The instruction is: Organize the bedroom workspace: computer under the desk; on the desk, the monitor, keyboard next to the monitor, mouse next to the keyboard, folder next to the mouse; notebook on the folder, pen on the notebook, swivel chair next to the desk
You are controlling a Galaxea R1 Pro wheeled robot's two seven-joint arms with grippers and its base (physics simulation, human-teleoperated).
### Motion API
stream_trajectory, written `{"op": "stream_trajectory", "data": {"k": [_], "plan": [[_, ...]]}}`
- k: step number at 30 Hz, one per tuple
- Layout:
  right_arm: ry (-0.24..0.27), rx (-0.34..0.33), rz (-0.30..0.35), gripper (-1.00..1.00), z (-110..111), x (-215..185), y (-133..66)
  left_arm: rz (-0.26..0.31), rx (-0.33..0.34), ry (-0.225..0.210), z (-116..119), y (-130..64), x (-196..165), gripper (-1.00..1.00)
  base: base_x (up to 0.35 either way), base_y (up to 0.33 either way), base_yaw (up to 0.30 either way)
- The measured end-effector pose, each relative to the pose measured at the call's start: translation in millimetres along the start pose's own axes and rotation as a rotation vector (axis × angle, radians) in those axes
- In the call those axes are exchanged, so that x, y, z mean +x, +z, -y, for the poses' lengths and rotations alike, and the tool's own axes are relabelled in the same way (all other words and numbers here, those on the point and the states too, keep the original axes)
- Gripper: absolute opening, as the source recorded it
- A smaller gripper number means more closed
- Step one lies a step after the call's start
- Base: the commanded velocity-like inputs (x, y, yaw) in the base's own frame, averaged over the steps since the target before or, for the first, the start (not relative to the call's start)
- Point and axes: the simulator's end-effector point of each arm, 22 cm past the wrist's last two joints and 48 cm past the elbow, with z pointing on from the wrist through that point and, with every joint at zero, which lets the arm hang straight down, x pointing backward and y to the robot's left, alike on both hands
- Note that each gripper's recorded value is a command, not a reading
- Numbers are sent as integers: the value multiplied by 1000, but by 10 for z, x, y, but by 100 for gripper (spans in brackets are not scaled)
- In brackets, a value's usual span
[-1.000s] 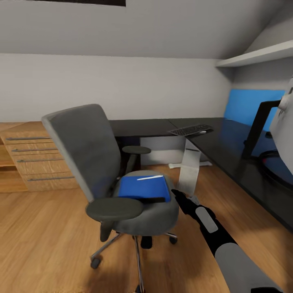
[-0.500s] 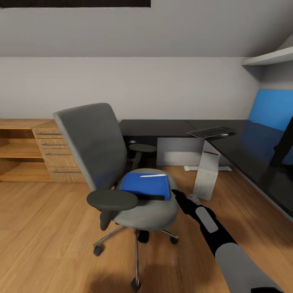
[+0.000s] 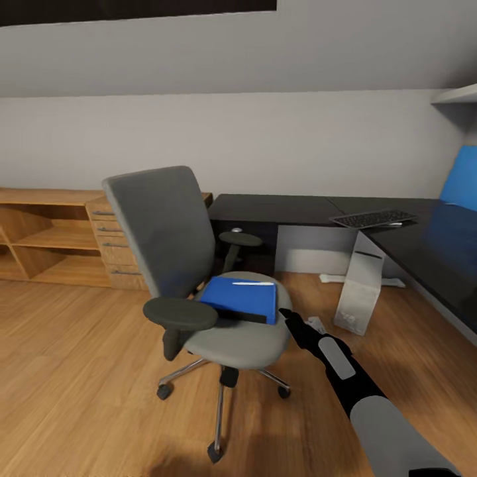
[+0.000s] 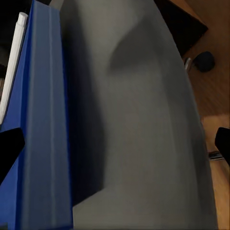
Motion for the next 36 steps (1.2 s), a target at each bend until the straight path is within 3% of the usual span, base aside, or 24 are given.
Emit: {"op": "stream_trajectory", "data": {"k": [18,36], "plan": [[53,11,50,100,115,-243,-49,-1,1,1,4,0,4,100,118,-118,9],[62,14,57,100,141,-272,-57,-1,0,0,-2,2,6,100,18,-18,0]]}}
